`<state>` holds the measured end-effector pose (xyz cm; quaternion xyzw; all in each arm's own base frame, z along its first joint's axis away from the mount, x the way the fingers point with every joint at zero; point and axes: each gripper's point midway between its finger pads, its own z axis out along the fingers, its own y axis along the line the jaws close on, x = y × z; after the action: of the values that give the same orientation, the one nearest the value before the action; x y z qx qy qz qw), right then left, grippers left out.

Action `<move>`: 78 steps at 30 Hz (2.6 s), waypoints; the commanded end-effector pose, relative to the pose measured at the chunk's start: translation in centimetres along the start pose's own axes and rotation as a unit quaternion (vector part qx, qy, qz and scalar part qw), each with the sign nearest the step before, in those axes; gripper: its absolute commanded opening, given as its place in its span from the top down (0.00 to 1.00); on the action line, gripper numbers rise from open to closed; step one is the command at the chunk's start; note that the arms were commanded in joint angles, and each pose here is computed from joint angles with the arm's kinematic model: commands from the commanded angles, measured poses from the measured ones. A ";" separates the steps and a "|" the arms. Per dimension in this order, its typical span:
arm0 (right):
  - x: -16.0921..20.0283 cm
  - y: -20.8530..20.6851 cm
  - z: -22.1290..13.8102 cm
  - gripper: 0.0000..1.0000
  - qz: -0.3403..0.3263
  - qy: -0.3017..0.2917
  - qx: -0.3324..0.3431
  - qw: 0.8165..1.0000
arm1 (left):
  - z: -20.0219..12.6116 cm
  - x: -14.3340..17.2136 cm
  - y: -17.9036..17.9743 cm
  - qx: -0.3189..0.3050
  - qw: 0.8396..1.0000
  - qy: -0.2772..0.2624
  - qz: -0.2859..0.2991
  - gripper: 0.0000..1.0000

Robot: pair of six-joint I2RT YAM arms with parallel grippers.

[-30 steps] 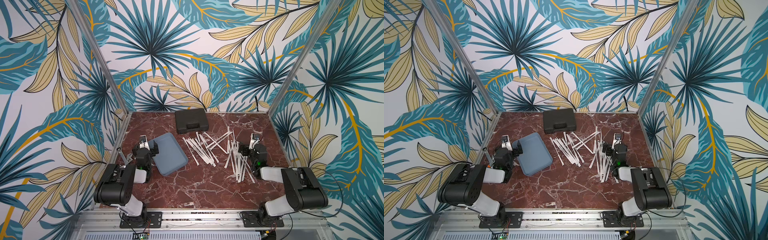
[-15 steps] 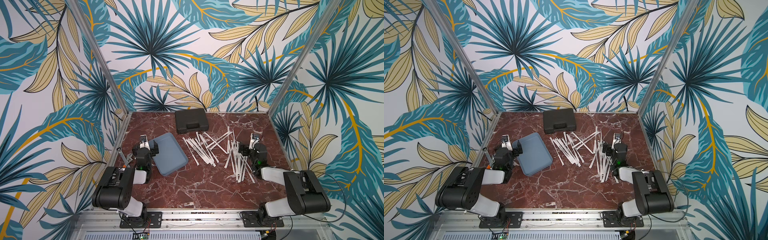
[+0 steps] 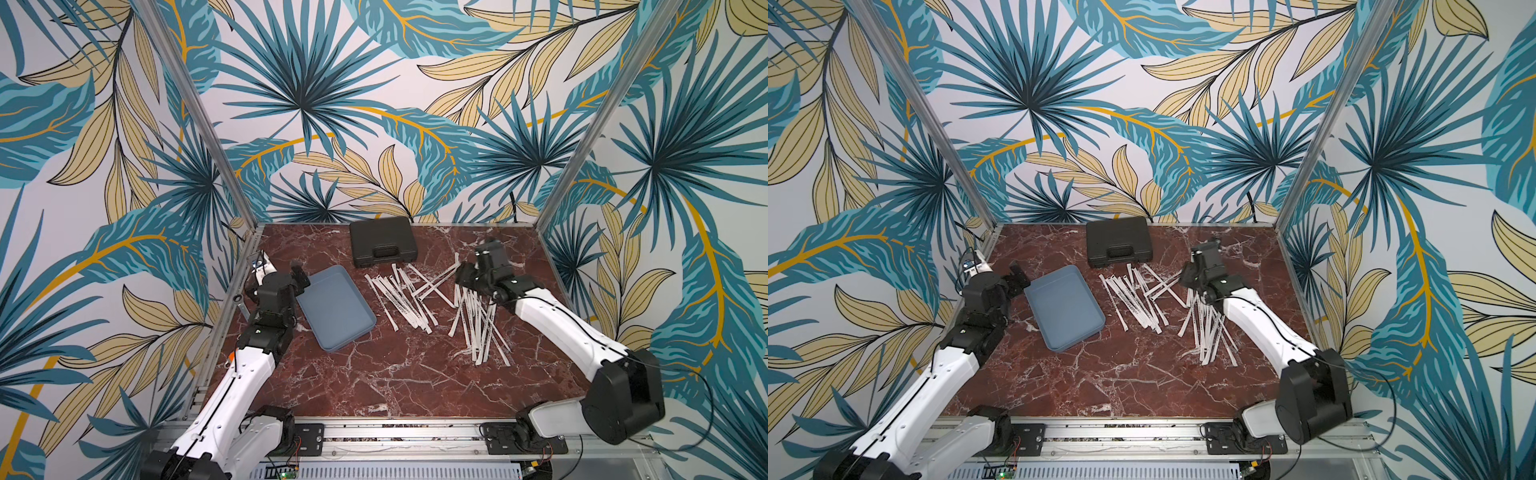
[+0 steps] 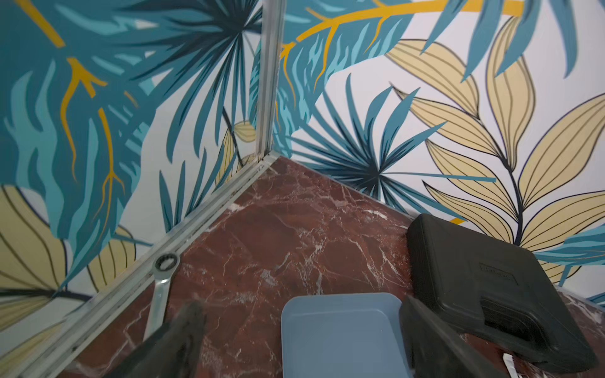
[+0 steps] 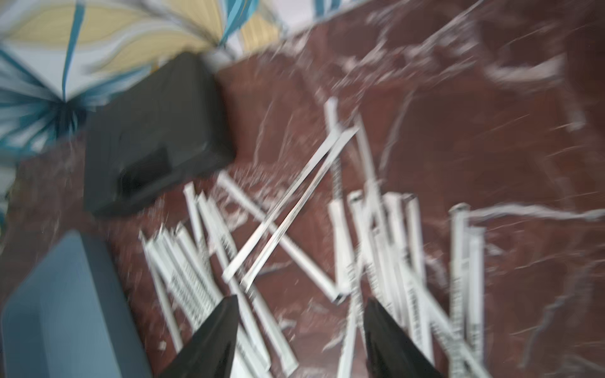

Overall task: Put the straws into the storage box
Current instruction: Move the storage box to the center of the board, then pick up the straw from the center of the board.

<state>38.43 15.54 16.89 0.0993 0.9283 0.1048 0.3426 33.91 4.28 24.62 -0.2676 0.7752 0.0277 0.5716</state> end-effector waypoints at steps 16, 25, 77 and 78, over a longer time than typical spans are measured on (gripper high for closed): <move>11.0 20.8 10.1 0.37 -0.219 0.197 -0.105 0.950 | 0.5 10.9 1.1 -0.012 0.967 0.256 0.001 0.16; 14.4 20.4 13.5 0.62 -0.238 0.227 -0.085 0.940 | 0.9 11.4 0.4 0.009 0.965 0.263 -0.015 0.17; 12.6 14.2 10.5 0.93 -0.301 0.183 0.042 0.935 | -2.9 16.3 0.6 0.050 0.942 0.325 -0.069 0.10; 12.5 14.2 9.3 0.93 -0.293 0.184 0.031 0.938 | -3.1 16.6 0.3 0.056 0.941 0.326 -0.074 0.11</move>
<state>38.44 34.70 2.84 -0.1890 0.9652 -0.0223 0.1793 27.82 -2.05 10.94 -0.2824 0.9028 -0.1252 0.2992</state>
